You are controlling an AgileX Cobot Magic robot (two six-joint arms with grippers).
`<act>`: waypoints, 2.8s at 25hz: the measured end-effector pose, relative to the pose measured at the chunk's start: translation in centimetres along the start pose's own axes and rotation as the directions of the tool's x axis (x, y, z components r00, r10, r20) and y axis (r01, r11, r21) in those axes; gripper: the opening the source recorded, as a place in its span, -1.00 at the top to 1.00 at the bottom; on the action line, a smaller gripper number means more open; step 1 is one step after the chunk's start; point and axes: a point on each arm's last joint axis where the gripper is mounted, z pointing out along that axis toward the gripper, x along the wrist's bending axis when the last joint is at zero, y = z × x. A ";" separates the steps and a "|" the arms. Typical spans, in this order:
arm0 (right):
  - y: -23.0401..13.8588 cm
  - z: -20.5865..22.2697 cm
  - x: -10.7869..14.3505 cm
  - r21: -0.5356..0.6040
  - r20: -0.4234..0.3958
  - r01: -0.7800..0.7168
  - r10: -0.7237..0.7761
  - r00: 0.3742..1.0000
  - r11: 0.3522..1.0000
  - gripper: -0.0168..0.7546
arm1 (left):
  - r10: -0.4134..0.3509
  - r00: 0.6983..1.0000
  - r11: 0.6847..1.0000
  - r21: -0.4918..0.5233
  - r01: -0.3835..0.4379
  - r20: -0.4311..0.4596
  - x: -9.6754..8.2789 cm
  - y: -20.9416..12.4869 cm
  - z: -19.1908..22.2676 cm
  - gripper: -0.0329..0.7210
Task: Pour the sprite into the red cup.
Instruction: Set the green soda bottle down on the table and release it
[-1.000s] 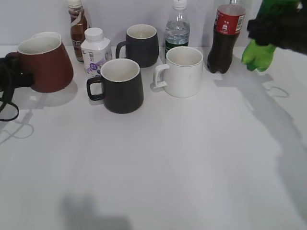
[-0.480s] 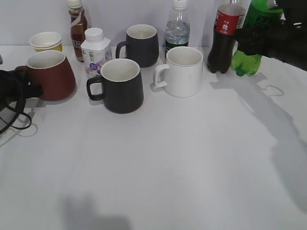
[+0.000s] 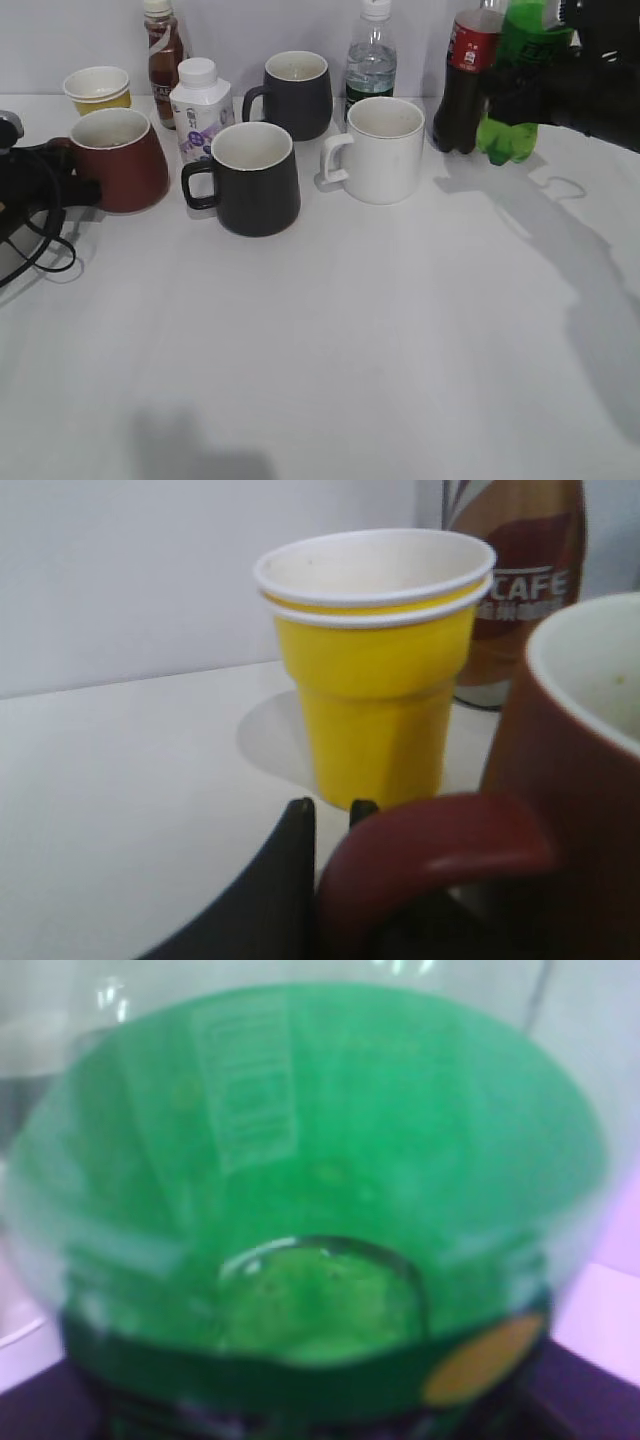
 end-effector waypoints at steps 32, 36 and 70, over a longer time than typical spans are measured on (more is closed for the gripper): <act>-4.4 -0.7 2.0 -0.011 -0.116 -0.038 0.037 0.993 0.999 -0.16 | -0.007 0.999 0.999 0.038 0.005 0.042 -1.4 0.8 -7.1 0.21; -5.0 -1.5 2.5 -0.041 -0.130 -0.070 0.064 0.989 0.997 -0.38 | -0.007 0.999 0.999 0.035 0.005 0.042 -1.5 1.1 -8.0 0.21; -4.5 -6.6 2.8 0.284 -0.023 -0.103 0.114 0.993 0.953 -0.52 | -0.194 0.979 0.919 0.339 0.202 -0.057 -2.0 7.1 -13.4 0.20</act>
